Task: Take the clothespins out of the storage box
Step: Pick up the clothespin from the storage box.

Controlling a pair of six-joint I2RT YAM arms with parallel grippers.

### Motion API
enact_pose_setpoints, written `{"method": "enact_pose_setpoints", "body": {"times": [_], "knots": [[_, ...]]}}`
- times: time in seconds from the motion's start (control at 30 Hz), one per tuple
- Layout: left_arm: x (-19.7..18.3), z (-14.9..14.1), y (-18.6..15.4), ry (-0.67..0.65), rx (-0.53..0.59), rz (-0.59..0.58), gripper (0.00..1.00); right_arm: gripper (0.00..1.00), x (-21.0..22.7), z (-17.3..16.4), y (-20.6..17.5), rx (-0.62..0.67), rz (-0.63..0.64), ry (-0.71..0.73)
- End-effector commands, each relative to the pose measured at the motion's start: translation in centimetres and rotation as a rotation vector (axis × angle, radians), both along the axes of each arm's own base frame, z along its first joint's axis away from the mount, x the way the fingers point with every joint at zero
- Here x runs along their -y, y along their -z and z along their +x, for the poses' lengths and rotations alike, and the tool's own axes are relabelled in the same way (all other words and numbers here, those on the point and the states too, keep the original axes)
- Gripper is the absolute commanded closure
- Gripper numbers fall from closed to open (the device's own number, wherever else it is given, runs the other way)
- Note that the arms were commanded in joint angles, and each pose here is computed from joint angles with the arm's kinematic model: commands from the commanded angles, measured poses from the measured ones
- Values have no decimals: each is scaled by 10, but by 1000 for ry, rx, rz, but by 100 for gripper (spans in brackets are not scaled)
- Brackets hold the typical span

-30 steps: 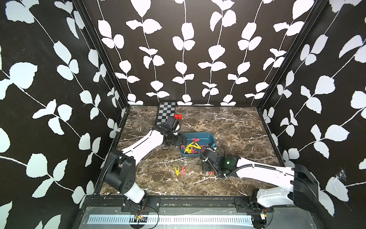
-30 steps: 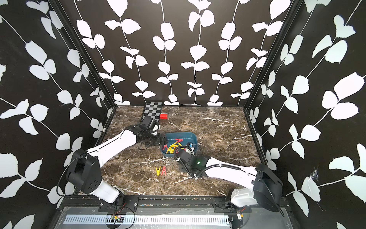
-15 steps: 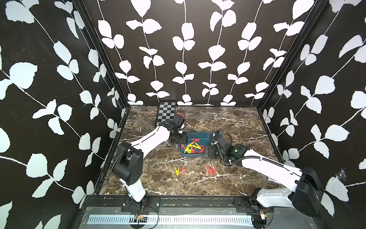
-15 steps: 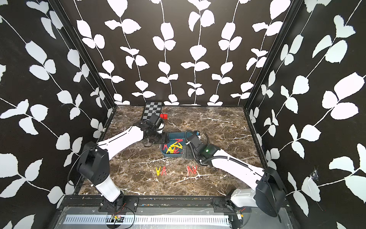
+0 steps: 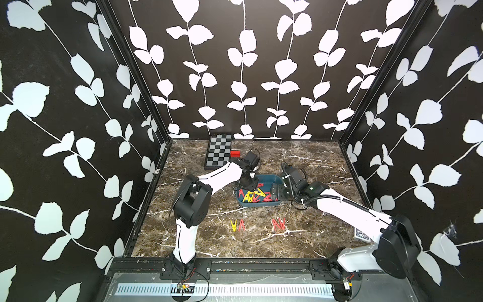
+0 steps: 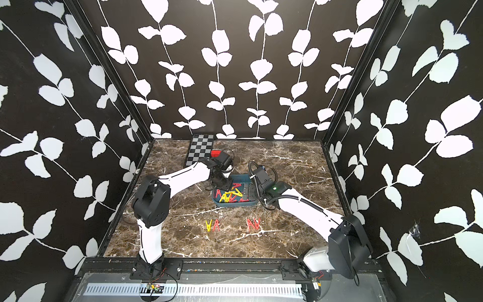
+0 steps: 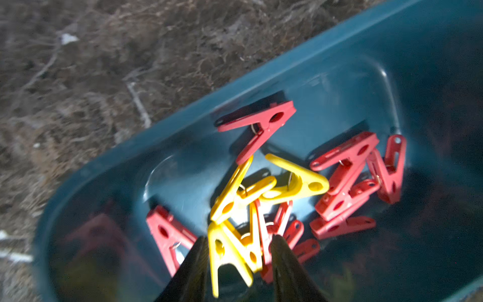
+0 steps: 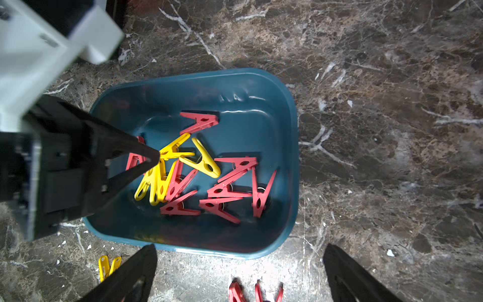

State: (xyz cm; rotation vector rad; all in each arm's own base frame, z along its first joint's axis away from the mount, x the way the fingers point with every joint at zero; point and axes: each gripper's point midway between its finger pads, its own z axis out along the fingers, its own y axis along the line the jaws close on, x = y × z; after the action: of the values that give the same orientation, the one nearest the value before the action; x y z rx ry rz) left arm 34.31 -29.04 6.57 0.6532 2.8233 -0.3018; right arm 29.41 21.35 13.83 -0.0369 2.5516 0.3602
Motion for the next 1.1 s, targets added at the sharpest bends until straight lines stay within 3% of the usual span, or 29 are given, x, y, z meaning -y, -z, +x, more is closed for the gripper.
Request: {"method": "enact_pose_setpoints", "body": {"times": [0.0, 0.4, 1.07], "knots": [[2, 1, -2, 53, 4, 23, 58, 1, -5, 8, -12, 25, 23, -10], [8, 13, 17, 97, 4, 72, 58, 1, -5, 8, -6, 6, 43, 2], [10, 19, 39, 95, -23, 106, 68, 1, -10, 7, 2, -16, 69, 3]]}}
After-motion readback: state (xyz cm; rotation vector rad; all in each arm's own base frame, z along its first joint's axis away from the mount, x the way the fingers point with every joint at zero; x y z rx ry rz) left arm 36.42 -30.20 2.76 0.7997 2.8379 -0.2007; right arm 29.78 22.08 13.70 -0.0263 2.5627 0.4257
